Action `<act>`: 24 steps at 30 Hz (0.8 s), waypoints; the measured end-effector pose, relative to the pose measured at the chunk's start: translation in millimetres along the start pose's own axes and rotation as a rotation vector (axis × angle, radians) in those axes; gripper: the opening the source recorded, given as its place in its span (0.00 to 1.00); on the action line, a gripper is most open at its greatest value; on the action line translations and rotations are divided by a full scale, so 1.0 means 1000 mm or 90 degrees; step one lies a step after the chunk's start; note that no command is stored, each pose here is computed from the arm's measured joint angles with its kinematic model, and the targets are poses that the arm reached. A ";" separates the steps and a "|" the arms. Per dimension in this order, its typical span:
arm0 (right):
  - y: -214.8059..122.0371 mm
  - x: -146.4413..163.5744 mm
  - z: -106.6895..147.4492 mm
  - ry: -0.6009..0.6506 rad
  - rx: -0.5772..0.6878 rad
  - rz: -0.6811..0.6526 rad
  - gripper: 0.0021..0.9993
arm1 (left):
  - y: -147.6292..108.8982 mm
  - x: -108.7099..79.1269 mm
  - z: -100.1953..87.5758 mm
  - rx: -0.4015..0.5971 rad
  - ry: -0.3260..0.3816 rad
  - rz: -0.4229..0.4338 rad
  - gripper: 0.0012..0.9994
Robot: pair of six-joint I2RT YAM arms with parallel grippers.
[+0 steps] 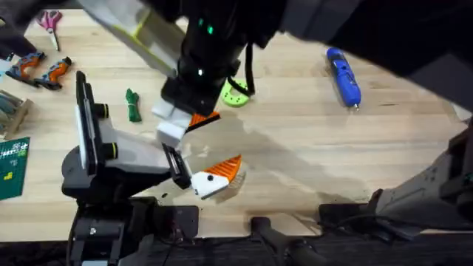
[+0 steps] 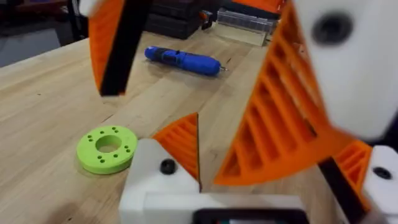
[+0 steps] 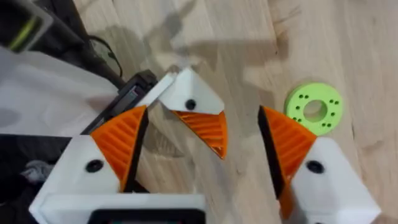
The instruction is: Pick up the gripper from the table and insert it into the empty holder that is missing its gripper. Then pick up a screw, insert it into the mounting hole, and use the screwdriver to tighten it. Finally, clean up the table by picking up the vegetable and placing it into the bucket.
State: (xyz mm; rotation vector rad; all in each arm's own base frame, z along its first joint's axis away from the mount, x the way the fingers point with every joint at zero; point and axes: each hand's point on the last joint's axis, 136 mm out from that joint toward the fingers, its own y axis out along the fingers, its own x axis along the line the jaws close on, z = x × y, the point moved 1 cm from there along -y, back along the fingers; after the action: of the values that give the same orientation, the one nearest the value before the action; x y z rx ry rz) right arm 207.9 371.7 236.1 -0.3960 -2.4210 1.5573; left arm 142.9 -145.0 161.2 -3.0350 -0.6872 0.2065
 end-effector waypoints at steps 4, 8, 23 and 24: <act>-0.013 -0.002 -0.010 0.005 -0.031 -0.009 0.99 | 0.000 0.000 0.000 0.000 0.000 0.000 0.98; -0.026 -0.005 -0.014 0.009 -0.052 -0.010 0.99 | 0.000 0.000 0.000 0.000 0.000 0.000 0.98; -0.063 -0.033 -0.016 0.051 -0.105 0.017 0.99 | 0.000 0.000 0.000 0.000 0.000 0.000 0.98; -0.063 -0.033 -0.016 0.051 -0.105 0.017 0.99 | 0.000 0.000 0.000 0.000 0.000 0.000 0.98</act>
State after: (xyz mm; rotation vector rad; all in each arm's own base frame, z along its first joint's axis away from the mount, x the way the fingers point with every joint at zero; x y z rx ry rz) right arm 238.3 348.8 298.8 -0.5130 -2.4988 1.3297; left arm 143.0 -145.0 161.2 -3.0349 -0.6878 0.2059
